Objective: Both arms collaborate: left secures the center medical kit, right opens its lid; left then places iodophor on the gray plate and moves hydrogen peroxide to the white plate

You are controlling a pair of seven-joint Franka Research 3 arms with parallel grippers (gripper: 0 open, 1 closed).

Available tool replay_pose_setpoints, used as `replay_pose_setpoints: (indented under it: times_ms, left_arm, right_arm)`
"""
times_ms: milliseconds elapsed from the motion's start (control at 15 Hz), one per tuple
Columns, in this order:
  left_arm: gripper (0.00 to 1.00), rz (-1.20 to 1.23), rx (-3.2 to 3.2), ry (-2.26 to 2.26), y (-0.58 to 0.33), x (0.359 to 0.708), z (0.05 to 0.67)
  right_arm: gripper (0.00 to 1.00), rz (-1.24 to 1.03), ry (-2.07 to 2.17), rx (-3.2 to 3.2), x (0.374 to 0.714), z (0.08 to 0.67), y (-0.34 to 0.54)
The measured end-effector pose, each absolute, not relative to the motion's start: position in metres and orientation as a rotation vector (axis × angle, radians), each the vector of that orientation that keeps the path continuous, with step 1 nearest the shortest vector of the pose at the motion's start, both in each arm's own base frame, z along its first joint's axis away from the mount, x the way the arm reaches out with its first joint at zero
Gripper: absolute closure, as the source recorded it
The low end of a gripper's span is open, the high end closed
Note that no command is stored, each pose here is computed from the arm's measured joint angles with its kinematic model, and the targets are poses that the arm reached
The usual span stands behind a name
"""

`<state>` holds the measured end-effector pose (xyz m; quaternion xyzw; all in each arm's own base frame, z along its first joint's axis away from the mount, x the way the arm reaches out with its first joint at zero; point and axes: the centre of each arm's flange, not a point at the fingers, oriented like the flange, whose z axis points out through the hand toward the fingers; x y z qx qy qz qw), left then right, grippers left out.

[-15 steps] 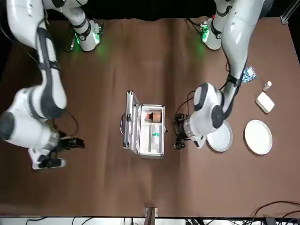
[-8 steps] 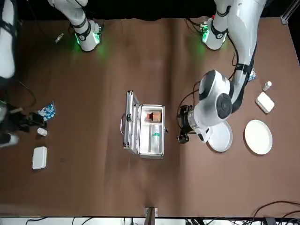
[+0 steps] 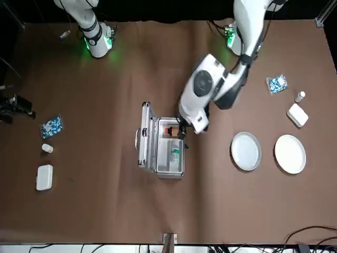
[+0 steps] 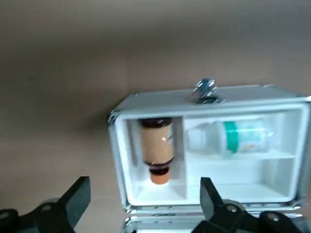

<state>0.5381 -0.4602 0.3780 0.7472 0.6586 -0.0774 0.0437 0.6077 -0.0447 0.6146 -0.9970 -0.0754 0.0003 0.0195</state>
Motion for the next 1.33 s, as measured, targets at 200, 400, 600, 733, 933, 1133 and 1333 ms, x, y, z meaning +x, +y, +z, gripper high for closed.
replay_pose_setpoints:
  times_ms: [200, 400, 600, 733, 933, 1133, 1333]
  left_arm:
    - [0.0, -0.187, 2.27, 2.09, -0.484, 0.519, 0.359]
    - [0.0, -0.135, 2.259, 2.149, -0.492, 0.515, 0.332]
    - [0.01, -0.088, 2.276, 2.133, -0.5, 0.517, 0.315]
    - [0.04, -0.072, 2.287, 2.119, -0.505, 0.519, 0.309]
    - [0.15, -0.07, 2.272, 2.097, -0.51, 0.521, 0.31]
    - [0.24, -0.056, 2.255, 2.07, -0.513, 0.524, 0.311]
    - [0.24, -0.05, 2.26, 2.046, -0.519, 0.521, 0.305]
  right_arm:
    - [0.01, -0.075, -0.23, -3.115, 0.596, 0.624, -0.048]
    - [0.01, -0.105, -0.222, -3.115, 0.585, 0.621, -0.051]
    - [0.01, -0.106, -0.219, -3.115, 0.583, 0.62, -0.052]
    - [0.01, -0.108, -0.219, -3.115, 0.583, 0.62, -0.052]
    - [0.01, -0.105, -0.221, -3.115, 0.583, 0.619, -0.051]
    - [0.01, -0.101, -0.223, -3.114, 0.583, 0.618, -0.05]
    - [0.01, -0.101, -0.223, -3.114, 0.583, 0.618, -0.05]
